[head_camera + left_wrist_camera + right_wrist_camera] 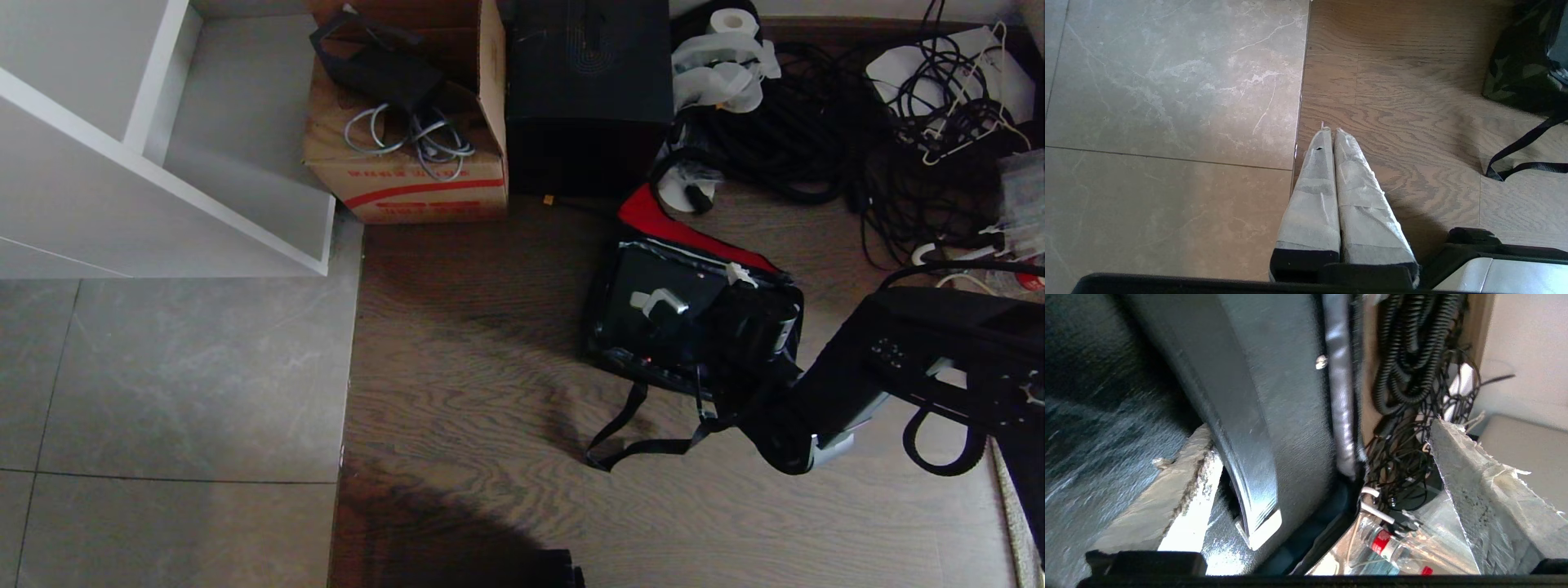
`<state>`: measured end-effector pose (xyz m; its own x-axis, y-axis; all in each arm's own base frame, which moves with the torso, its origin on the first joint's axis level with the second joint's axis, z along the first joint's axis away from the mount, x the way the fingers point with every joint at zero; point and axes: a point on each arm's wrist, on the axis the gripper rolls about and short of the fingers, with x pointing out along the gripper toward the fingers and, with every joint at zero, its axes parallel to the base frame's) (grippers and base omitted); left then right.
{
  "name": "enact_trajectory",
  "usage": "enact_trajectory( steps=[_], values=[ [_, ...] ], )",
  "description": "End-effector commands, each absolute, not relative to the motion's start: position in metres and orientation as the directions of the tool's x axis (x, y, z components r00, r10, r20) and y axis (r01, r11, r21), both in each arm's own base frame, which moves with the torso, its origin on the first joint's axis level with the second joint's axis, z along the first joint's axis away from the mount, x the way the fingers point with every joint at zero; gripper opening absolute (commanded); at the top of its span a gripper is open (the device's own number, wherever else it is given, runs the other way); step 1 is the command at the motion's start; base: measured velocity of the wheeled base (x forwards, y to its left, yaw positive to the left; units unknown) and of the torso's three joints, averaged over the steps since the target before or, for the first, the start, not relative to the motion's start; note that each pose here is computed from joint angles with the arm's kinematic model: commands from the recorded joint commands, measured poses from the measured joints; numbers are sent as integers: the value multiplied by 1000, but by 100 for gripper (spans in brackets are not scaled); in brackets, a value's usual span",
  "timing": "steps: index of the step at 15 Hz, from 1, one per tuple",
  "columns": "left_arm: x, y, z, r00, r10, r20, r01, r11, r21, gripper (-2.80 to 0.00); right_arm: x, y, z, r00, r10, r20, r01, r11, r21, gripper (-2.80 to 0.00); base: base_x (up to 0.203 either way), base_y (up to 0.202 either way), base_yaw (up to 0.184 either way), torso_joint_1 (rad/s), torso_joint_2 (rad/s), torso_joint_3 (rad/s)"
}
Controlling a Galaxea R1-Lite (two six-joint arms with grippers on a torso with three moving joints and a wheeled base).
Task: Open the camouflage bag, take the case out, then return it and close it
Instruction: Grip the handle
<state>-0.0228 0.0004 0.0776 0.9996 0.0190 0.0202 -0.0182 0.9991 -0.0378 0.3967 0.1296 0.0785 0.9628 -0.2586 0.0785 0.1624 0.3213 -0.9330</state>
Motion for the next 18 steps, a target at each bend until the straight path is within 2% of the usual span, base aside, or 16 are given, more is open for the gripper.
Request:
enact_trajectory(
  steps=[1, 4, 9, 12, 16, 18],
  values=[
    [-22, 0, 75, 1000, 20, 11, -20, 999, -39, -280, 401, 126, 90, 953, -277, 119, 211, 333, -919, 0, 0, 0, 0, 0, 0, 0],
    [-22, 0, 75, 1000, 20, 12, -19, 999, -39, -280, 404, 124, 92, 945, -301, 127, 230, 334, -914, 0, 0, 0, 0, 0, 0, 0],
    [-22, 0, 75, 1000, 20, 12, -19, 999, -39, -280, 373, 122, 94, 960, -278, 27, 132, 367, -921, 0, 0, 0, 0, 0, 0, 0],
    [-22, 0, 75, 1000, 20, 12, -19, 999, -38, -280, 333, 112, 124, 966, -258, 0, 104, 391, -914, 0, 0, 0, 0, 0, 0, 0],
    [-22, 0, 75, 1000, 20, 12, -19, 999, -39, -280, 266, 91, 171, 966, -247, -70, 73, 527, -847, 0, 0, 0, 0, 0, 0, 0],
    [-22, 0, 75, 1000, 20, 12, -20, 999, -39, -280, 228, 70, 177, 954, -271, -125, 56, 574, -817, 0, 0, 0, 0, 0, 0, 0]
  ],
)
